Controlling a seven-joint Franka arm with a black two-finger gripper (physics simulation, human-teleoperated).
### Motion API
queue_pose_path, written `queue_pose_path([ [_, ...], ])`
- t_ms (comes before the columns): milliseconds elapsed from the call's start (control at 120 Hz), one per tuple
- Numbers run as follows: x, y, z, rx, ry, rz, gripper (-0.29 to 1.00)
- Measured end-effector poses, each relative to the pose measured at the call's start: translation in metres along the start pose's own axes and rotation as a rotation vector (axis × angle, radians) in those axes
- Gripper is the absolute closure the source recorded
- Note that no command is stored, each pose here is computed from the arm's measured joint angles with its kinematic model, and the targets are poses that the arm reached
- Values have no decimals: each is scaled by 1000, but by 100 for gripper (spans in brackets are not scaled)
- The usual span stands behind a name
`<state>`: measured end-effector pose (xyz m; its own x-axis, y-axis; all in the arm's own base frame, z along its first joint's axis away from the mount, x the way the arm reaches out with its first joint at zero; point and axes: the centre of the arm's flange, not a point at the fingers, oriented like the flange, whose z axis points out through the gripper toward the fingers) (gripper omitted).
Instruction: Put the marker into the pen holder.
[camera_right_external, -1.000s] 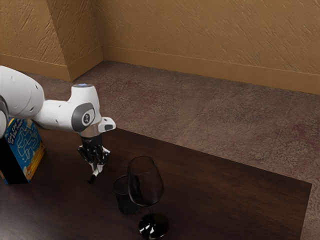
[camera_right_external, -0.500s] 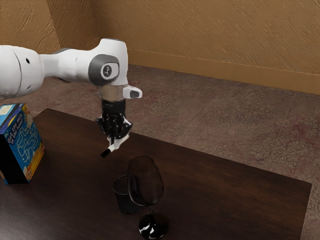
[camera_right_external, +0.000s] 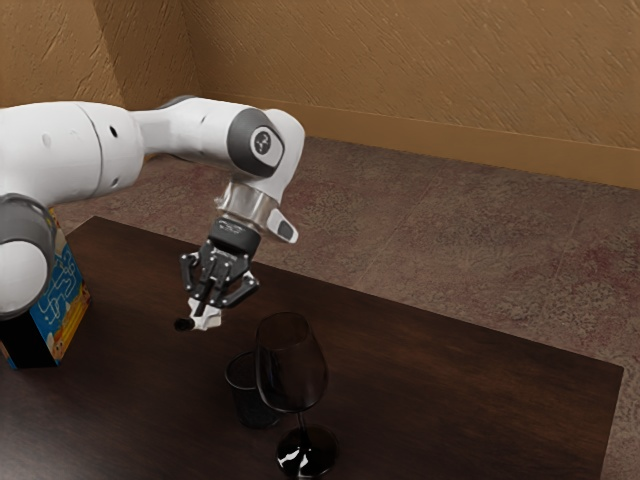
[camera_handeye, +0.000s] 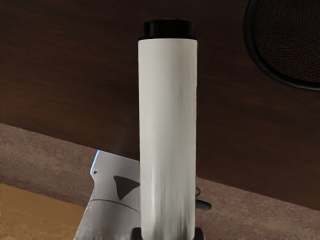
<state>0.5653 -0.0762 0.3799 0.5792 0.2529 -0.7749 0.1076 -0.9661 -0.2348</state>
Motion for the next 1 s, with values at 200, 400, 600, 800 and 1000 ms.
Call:
queue_pose_path([
  [200,-6,13,5,29,-35,-37,77],
  [400,1,21,8,42,-51,-71,77],
  [600,19,31,16,47,-65,-93,77],
  [800,27,34,17,23,-56,-84,77],
  [1000,34,28,16,-3,-59,-5,77],
])
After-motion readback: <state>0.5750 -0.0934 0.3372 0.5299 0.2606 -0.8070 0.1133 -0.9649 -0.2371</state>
